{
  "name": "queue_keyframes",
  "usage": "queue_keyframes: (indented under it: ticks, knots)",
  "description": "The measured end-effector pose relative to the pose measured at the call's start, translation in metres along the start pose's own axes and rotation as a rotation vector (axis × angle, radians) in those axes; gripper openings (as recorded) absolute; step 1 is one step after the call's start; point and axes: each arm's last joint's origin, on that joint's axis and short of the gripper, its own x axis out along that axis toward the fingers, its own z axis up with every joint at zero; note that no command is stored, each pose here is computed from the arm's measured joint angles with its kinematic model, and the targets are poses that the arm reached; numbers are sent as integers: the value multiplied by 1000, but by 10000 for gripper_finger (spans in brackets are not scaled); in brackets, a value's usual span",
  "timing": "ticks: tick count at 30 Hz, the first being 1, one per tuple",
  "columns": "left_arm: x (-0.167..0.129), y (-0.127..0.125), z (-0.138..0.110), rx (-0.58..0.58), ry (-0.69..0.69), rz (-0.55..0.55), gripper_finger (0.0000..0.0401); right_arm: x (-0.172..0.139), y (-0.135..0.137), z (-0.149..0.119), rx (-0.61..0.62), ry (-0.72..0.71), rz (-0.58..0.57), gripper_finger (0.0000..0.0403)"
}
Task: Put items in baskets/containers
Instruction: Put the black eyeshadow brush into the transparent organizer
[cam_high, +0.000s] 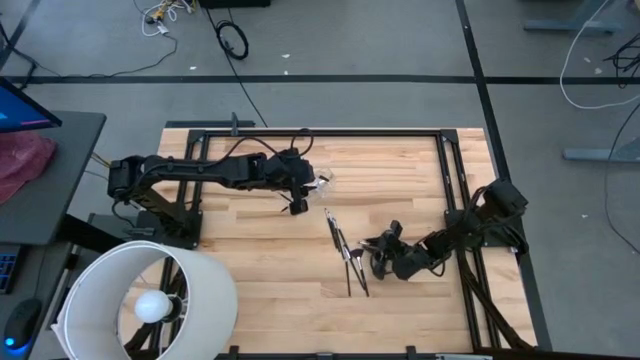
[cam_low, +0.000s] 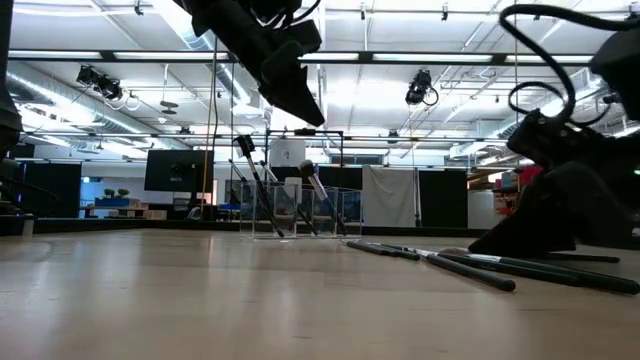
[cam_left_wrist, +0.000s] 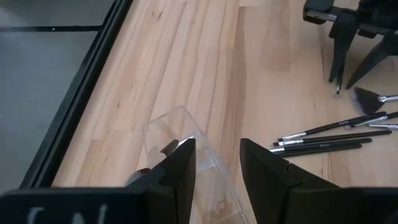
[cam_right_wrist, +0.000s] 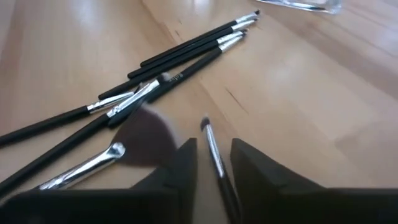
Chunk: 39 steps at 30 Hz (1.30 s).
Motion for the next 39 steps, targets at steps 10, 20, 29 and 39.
queue_keyframes:
  ticks: [10, 20, 29, 39]
  knots:
    - [0, 0, 0, -6, 0, 0, 128, 14, -14, 10, -39, 34, 55, 13]
    - [9, -26, 4, -57, -61, -314, 128, 28, -27, 55, -152, -255, 104, 7]
    - [56, -65, -6, -11, -62, -317, 128, 40, -48, 76, -94, -337, 236, 6]
    - [69, -65, -14, -84, -15, -274, 128, 38, -50, 85, -151, -429, 261, 8]
